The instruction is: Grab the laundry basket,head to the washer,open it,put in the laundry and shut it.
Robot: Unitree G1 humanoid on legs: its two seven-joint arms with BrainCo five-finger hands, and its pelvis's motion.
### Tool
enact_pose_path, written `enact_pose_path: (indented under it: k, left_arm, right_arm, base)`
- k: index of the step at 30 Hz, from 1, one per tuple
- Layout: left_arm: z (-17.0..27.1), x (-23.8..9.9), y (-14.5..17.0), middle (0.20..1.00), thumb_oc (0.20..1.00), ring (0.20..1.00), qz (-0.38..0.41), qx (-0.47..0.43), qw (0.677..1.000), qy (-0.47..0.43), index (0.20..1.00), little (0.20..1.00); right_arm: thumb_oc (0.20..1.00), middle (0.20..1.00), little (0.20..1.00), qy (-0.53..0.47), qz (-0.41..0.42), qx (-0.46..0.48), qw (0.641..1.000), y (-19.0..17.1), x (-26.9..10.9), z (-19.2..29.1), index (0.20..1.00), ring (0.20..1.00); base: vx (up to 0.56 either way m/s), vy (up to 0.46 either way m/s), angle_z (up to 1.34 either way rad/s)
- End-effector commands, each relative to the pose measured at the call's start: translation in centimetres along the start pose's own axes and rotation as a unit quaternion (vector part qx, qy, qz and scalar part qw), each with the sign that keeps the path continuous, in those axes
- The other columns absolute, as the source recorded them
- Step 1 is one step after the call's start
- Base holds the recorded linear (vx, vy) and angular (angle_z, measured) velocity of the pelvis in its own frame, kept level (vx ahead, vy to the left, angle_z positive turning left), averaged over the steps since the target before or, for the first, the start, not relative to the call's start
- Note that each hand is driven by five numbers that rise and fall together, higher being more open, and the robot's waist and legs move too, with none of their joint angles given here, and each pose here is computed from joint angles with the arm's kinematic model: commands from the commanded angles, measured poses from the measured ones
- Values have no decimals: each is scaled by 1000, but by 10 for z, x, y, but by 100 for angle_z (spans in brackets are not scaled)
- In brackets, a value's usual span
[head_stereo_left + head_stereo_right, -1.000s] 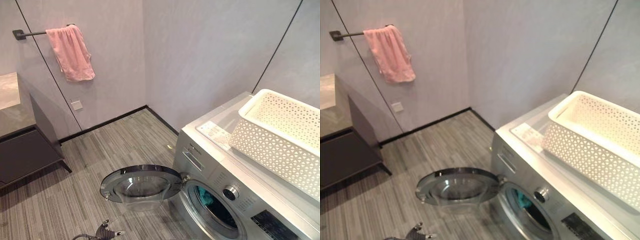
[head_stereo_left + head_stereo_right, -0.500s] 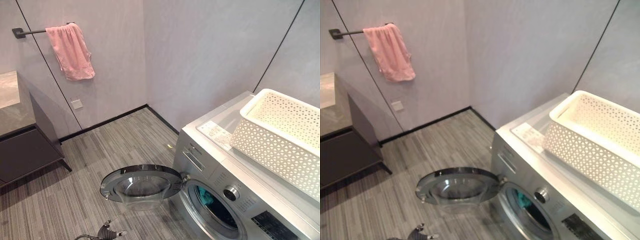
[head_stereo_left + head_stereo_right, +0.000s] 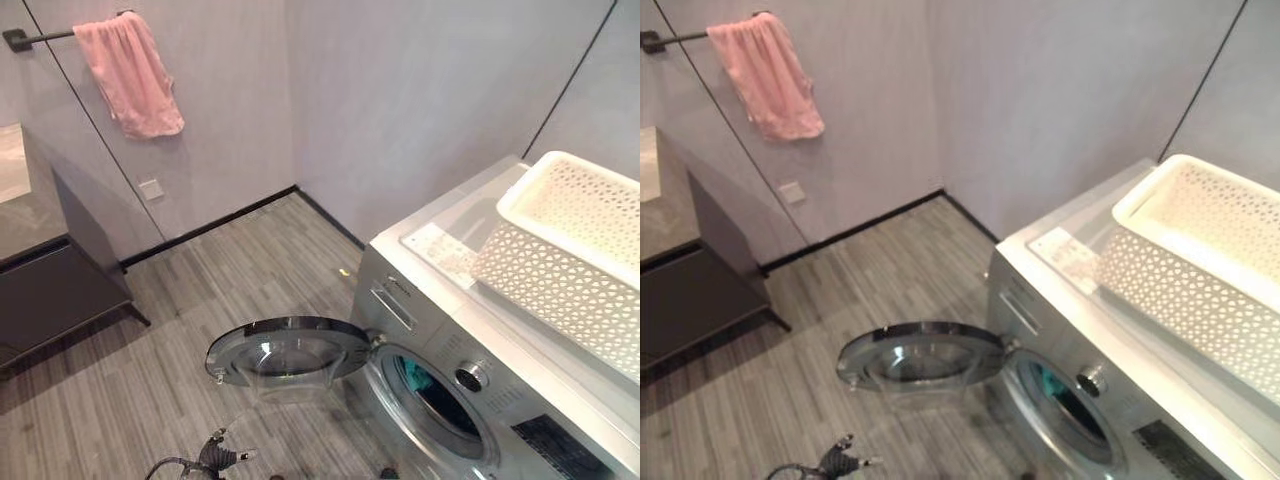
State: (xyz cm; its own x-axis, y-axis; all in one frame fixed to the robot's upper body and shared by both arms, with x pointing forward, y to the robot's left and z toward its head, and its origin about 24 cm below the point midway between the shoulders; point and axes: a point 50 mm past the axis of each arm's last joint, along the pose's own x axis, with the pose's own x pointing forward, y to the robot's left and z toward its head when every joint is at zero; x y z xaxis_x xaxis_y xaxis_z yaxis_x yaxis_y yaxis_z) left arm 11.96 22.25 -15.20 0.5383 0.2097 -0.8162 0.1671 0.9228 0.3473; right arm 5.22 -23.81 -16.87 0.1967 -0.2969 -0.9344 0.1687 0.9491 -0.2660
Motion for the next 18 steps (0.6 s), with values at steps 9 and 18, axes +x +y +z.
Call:
enact_pose_path:
  k: [9,18]
  left_arm:
    - [21,7,16,1000,1000,1000,12,30,999,-32,1000,1000]
    - [9,5,16,1000,1000,1000,10,36,999,-11,1000,1000]
  right_arm:
    - [1000,1000,1000,-4,-18,17,1000,-14,3,19,1000,1000]
    - [1000,1000,1000,-7,-11,15,1000,-8,2,21,1000,1000]
  base:
    - [-62,126,12]
    - [-1,53,2]
